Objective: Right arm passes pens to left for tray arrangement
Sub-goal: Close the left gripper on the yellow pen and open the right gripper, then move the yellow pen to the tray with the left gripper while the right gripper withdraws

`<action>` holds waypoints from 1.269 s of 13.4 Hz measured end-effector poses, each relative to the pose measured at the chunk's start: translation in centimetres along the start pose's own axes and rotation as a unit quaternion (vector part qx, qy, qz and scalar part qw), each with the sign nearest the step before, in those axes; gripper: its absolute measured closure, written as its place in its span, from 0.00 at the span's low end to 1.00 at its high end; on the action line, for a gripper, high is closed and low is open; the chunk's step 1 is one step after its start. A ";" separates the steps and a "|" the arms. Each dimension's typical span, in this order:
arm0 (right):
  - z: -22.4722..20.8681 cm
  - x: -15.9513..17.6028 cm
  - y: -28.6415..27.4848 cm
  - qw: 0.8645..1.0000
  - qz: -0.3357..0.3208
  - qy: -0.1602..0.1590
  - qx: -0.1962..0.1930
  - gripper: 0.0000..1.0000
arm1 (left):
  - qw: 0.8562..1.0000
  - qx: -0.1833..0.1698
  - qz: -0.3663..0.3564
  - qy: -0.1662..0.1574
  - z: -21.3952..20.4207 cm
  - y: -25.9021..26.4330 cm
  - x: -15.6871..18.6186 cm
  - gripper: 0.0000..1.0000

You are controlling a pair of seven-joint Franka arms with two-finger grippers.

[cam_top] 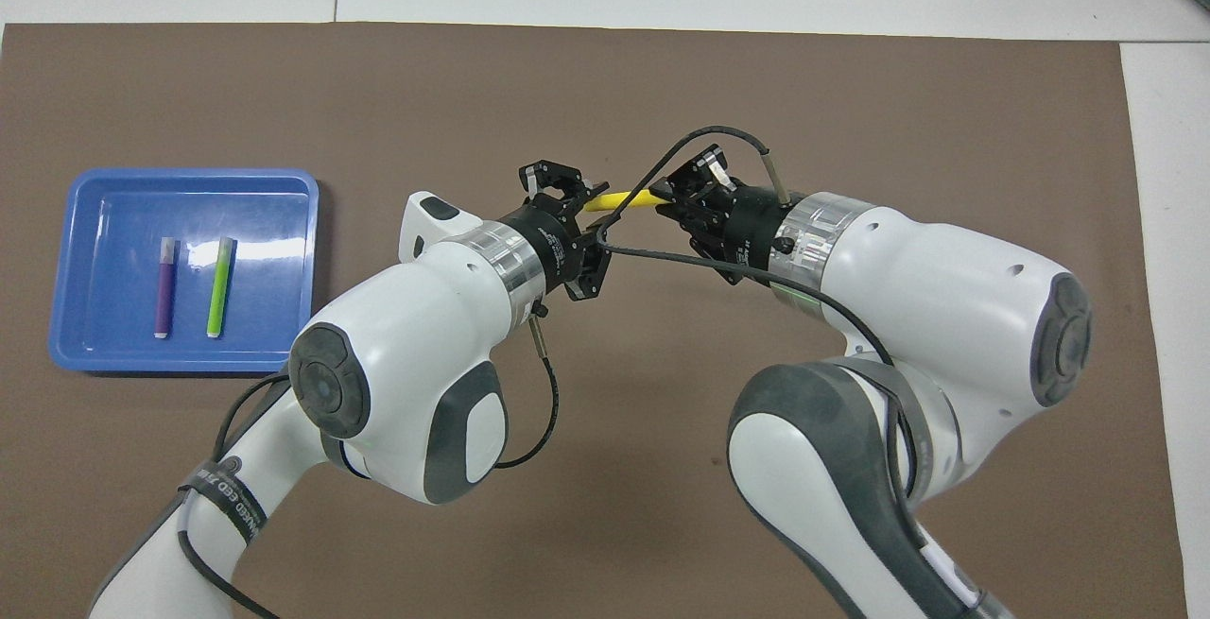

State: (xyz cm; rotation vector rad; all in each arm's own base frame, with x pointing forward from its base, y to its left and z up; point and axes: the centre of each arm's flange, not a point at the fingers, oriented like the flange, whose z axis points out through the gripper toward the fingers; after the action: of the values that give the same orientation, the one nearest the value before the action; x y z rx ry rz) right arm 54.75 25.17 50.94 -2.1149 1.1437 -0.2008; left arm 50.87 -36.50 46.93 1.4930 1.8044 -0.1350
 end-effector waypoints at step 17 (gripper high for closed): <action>-1.8 5.3 2.1 0.980 -0.176 -0.049 -0.084 0.00 | 0.999 0.015 0.040 0.018 0.6 0.5 1.6 0.81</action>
State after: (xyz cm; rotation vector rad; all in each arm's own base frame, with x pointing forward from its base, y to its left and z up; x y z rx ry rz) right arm 55.72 19.34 49.85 -2.4408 0.7447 -0.1647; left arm 51.59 -35.33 45.74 1.5949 1.7754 -0.0963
